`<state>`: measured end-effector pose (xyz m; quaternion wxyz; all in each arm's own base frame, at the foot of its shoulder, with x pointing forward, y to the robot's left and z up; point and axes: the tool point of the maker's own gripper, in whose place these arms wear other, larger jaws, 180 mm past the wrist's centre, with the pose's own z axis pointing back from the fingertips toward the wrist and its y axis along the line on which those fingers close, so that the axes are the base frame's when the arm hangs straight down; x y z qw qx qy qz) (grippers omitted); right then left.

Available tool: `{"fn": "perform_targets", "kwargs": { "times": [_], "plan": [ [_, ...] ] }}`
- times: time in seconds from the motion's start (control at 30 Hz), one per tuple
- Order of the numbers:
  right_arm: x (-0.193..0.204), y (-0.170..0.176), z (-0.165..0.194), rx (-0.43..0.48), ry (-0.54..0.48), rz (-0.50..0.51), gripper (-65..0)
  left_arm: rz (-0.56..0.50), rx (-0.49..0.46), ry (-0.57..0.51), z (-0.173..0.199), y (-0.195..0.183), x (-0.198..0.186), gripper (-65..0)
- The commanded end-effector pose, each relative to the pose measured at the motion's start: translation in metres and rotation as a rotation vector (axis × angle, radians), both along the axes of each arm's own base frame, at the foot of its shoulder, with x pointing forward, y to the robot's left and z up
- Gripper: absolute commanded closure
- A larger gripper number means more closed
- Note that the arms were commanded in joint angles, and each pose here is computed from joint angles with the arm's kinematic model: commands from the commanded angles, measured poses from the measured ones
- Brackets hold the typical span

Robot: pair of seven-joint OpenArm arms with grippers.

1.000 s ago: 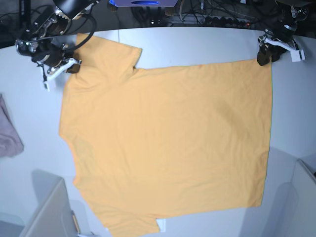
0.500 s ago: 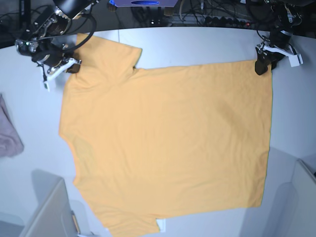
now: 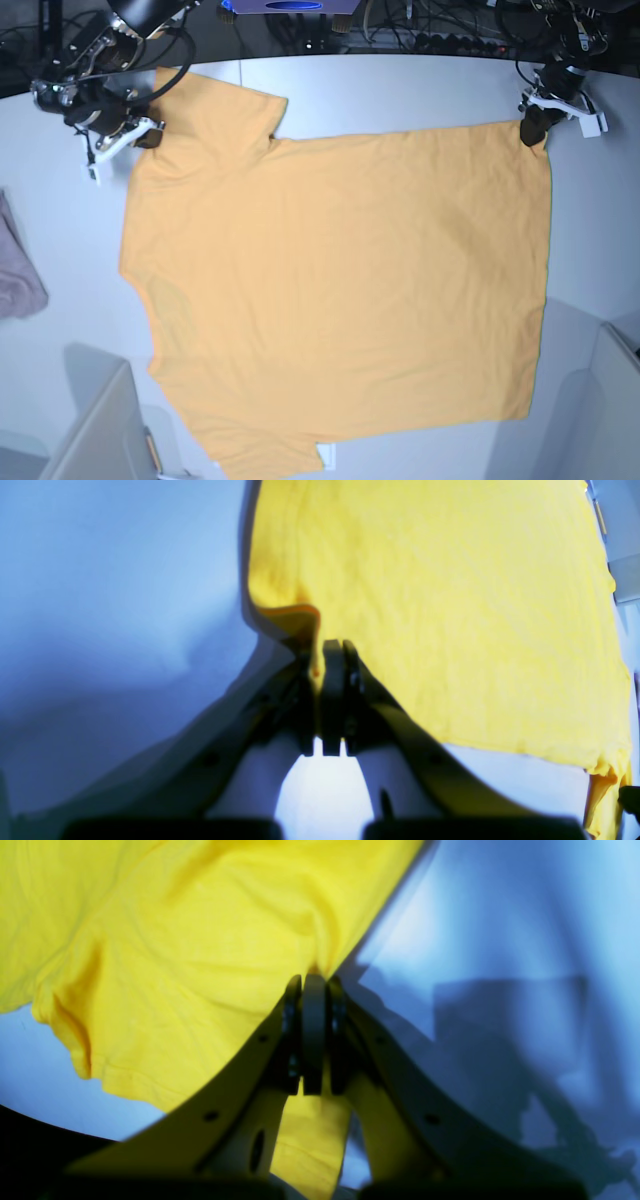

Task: Fold the T-shirt properly
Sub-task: 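Close both grippers on the shoulder corners of the shirt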

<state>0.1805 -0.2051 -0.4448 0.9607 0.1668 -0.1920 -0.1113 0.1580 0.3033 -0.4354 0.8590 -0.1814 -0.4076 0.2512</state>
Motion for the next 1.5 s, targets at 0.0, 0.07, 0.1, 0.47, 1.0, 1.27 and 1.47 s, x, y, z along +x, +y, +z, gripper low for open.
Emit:
{"fn": "perform_targets", "kwargs": {
  "times": [0.0, 0.07, 0.1, 0.47, 1.0, 1.27, 1.47],
  "plan": [
    [-0.017, -0.003, -0.007, -0.021, 0.081, 0.019, 0.0, -0.020, 0.032, 0.036, 0.000, 0.005, -0.006, 0.0],
    [-0.024, -0.004, -0.008, -0.025, 0.093, 0.019, 0.0, -0.019, 0.036, 0.047, -0.001, 0.006, -0.012, 0.0],
    [-0.026, -0.004, -0.009, -0.029, 0.097, 0.019, 0.0, -0.020, 0.040, 0.049, 0.000, 0.007, -0.013, 0.0],
    [-0.049, -0.005, -0.015, -0.029, 0.144, 0.019, 0.0, -0.051, 0.084, 0.047, 0.012, 0.008, -0.019, 0.0],
    [-0.034, 0.008, 0.020, 0.046, -0.026, 0.027, 0.0, -0.180, 0.258, 0.036, 0.051, -0.003, -0.022, 0.0],
    [0.000, 0.022, 0.062, -0.055, -0.165, 0.153, 0.0, -0.234, 0.309, -0.018, 0.076, -0.016, -0.013, 0.0],
    [0.015, 0.029, 0.070, -0.053, -0.208, 0.175, 0.0, -0.172, 0.308, -0.044, 0.083, -0.012, 0.001, 0.0]
  ]
}}
